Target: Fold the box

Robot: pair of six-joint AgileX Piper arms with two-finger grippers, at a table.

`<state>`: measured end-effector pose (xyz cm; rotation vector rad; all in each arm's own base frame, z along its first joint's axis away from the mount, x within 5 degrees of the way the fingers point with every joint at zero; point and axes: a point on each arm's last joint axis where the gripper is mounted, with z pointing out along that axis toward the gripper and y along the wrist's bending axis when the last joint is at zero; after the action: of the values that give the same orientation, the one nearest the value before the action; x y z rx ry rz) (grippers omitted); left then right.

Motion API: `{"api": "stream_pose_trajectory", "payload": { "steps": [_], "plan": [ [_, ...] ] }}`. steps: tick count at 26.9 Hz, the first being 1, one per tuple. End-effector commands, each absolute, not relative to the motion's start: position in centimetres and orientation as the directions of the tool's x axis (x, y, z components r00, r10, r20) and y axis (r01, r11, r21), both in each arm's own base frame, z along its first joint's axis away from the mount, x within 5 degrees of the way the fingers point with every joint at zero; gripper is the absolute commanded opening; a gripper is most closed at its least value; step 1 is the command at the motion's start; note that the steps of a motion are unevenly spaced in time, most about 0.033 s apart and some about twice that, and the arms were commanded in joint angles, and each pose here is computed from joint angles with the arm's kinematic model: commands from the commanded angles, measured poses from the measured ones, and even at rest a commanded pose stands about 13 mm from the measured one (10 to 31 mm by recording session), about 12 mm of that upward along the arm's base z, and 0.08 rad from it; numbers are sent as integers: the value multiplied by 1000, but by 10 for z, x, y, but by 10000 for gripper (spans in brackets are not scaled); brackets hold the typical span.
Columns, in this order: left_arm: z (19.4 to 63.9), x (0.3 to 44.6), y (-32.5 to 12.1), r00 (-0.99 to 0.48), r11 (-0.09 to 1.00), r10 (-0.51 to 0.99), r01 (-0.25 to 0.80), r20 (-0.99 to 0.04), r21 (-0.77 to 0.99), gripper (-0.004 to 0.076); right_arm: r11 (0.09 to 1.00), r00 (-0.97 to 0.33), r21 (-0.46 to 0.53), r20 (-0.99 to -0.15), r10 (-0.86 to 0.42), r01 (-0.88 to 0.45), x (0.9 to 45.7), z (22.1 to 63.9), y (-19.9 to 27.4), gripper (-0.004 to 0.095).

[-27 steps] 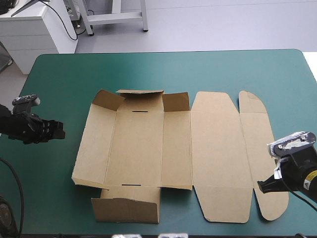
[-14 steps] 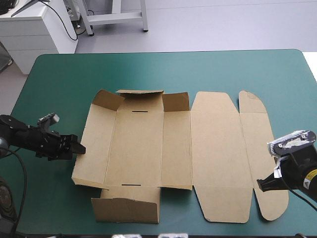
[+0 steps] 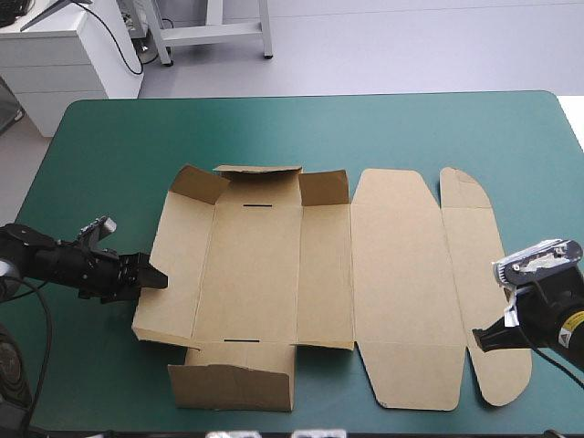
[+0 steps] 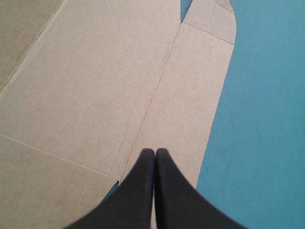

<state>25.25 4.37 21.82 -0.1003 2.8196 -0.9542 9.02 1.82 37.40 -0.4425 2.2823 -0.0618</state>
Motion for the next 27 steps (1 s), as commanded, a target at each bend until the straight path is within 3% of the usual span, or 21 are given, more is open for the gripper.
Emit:
{"api": "stream_pose_trajectory", "payload": {
  "steps": [1,6,10,20,27],
  "plan": [
    [234,247,32,-990,742,-81,19,-118,-670,450,938,-565,-195,-756,-330,-287,93,385,19,-16],
    [226,244,20,-994,746,-27,52,-107,-664,450,938,-565,-195,-756,-330,-287,93,385,19,-16],
    [226,248,21,-989,752,-94,1,-110,-659,424,938,-565,-195,-756,-330,-287,93,385,19,-16],
    [224,247,19,-989,740,-114,-23,-92,-672,13,939,-566,-181,-759,-323,-293,93,385,20,-16],
    [227,253,18,-974,729,-98,68,-202,-681,-8,939,-566,-181,-759,-323,-293,93,385,20,-15]
  ]
}}
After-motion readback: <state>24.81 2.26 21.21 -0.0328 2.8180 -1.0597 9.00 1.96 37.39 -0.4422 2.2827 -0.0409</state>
